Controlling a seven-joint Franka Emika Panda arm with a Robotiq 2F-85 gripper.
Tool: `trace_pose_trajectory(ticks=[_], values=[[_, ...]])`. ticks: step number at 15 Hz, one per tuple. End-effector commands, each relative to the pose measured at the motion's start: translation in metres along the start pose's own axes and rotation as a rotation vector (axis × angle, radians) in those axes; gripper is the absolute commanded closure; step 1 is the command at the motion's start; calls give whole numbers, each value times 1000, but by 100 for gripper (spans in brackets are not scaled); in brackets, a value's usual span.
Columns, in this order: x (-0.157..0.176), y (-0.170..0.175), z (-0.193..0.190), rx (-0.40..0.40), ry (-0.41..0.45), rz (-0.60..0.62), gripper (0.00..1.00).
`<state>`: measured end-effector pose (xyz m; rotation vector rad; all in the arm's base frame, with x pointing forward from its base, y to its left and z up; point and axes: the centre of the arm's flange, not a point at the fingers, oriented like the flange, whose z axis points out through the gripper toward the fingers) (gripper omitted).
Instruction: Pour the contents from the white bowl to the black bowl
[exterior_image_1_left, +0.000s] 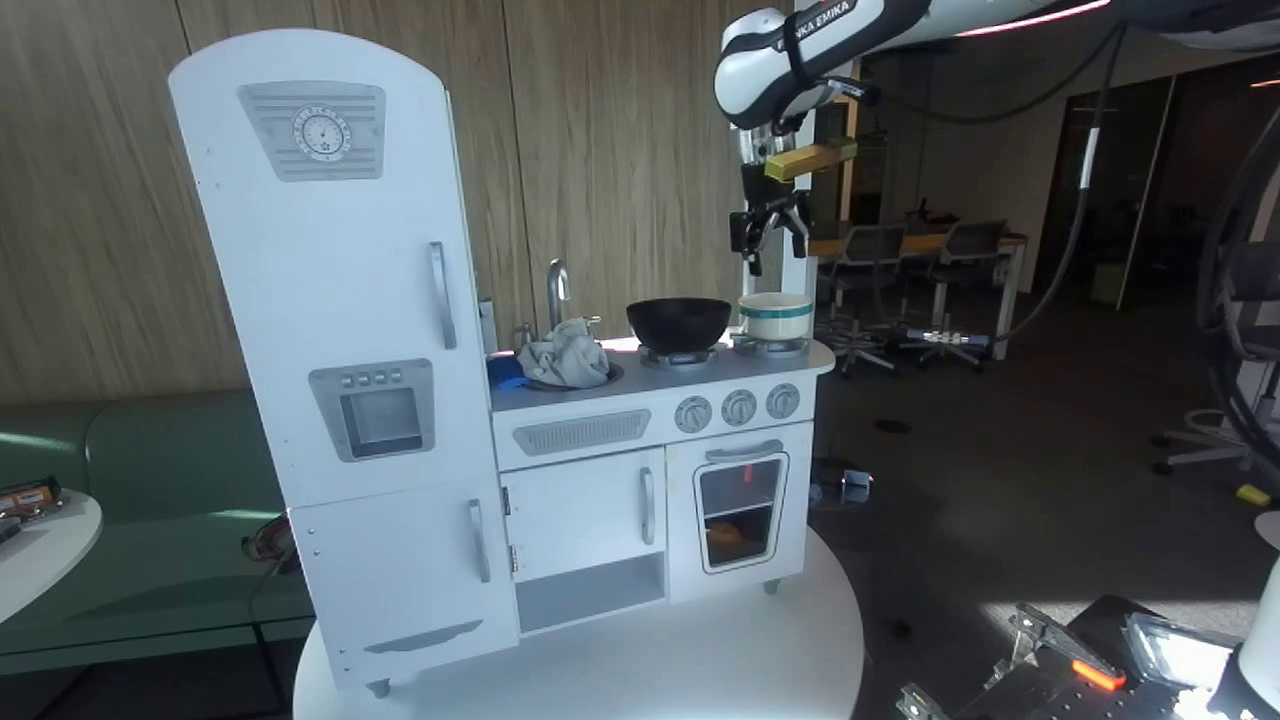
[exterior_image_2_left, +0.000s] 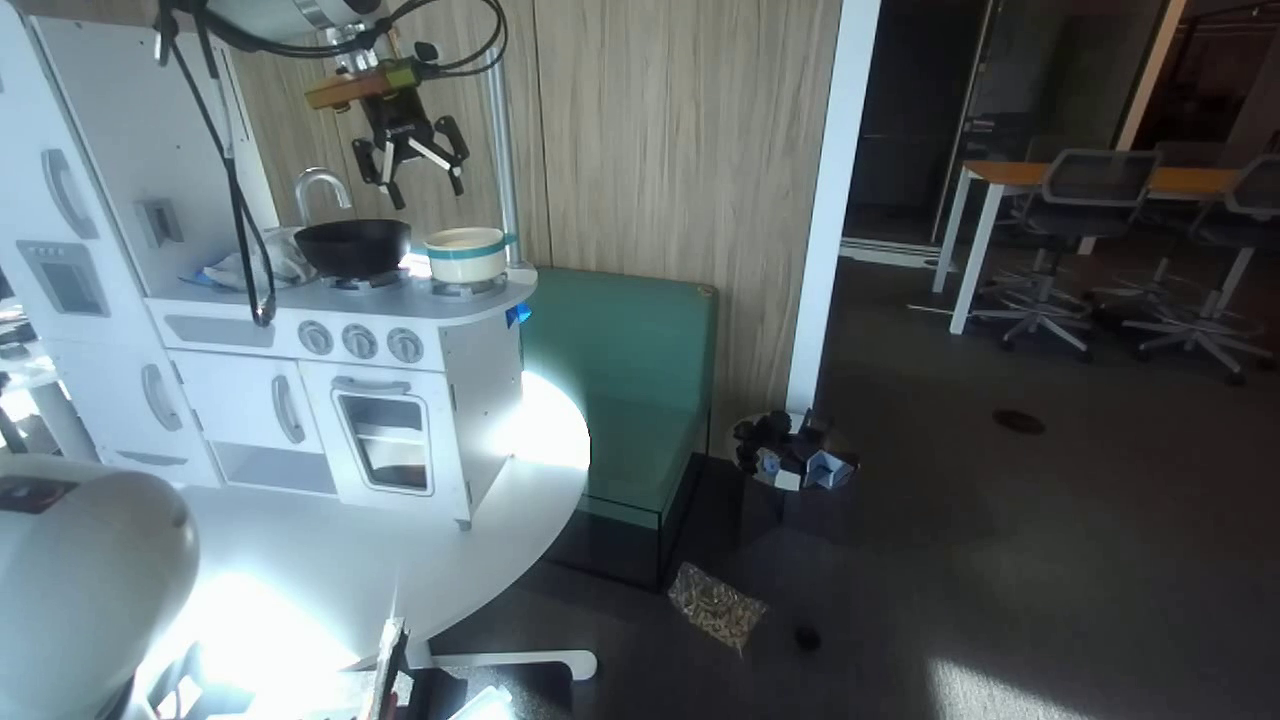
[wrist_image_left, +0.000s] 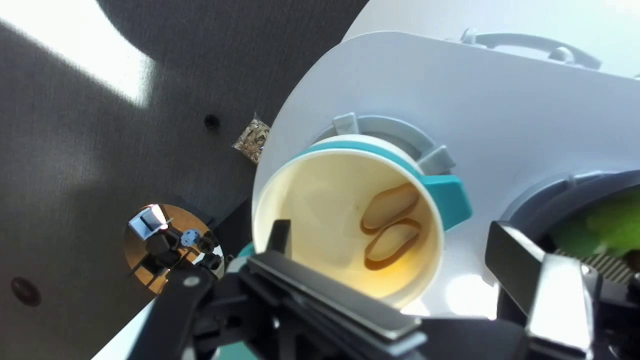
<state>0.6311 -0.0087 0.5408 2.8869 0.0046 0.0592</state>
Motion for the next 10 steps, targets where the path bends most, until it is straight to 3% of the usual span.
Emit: trace_pose_trajectory(ticks=[1,6,10], values=[[-27,-48,-37,-5,21,-76,0],[-38,-121,-57,-21,53,-244,0],[-41,-143,-64,-39,88,-291,0]])
